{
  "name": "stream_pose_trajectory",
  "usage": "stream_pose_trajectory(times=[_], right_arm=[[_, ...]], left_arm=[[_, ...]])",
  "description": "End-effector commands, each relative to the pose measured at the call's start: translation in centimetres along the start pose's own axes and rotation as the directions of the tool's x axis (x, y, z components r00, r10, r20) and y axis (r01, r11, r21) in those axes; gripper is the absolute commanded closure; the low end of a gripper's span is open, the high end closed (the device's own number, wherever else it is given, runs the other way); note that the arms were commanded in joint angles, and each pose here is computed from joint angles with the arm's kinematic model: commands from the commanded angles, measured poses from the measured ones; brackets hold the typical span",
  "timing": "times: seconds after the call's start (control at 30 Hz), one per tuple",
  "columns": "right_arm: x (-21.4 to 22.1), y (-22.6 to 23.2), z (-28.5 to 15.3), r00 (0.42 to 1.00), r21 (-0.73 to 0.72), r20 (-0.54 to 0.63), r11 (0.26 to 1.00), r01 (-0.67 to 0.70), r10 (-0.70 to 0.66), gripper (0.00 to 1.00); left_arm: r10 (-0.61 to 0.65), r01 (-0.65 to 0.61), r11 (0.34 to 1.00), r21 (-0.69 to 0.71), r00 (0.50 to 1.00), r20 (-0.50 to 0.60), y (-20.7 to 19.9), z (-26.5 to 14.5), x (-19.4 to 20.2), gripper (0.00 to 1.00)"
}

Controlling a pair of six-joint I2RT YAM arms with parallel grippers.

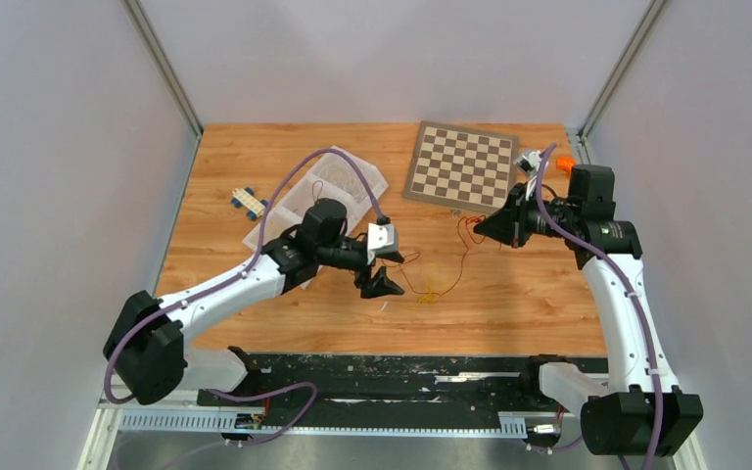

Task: Untangle the cables

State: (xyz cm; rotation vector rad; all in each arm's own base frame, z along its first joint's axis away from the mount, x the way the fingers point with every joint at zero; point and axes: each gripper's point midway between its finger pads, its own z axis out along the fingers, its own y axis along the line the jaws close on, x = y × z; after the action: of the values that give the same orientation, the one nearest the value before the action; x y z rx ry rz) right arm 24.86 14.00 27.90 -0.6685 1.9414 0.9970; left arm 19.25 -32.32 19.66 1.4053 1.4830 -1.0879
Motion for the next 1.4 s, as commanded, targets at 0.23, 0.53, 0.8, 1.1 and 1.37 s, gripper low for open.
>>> stream_pose_trajectory(times=[0.23, 0.53, 0.8, 1.1, 1.37], right_arm=[[0.7, -1.5, -0.1, 1.000, 0.115, 0.017, 0.993, -0.011, 0.009, 1.00], [2.2, -2.6, -0.6, 0.999, 0.216, 0.005, 0.976, -0.042, 0.042, 1.00], [4.5, -5.1, -1.1, 0.995, 0.347, -0.031, 0.935, -0.074, 0.090, 1.00], [5.1, -5.8, -1.3, 0.994, 0.389, -0.038, 0.918, -0.082, 0.105, 1.00], [6.1, -8.9, -2.4, 0.992, 0.507, -0.113, 0.862, 0.016, 0.049, 1.00]], left_arm=[[0.336, -0.328, 0.942, 0.074, 0.916, -0.220, 1.9, 6.5, 6.7, 0.27], [0.448, -0.427, 0.894, 0.135, 0.849, -0.281, 3.4, 8.0, 9.3, 0.29], [0.368, -0.363, 0.930, 0.061, 0.912, -0.180, 2.9, 8.7, 6.1, 0.37], [0.156, -0.189, 0.970, -0.150, 0.966, -0.207, 8.5, 10.8, 4.4, 0.23], [0.075, -0.093, 0.995, -0.027, 0.917, -0.392, 8.5, 12.5, 9.1, 0.29]])
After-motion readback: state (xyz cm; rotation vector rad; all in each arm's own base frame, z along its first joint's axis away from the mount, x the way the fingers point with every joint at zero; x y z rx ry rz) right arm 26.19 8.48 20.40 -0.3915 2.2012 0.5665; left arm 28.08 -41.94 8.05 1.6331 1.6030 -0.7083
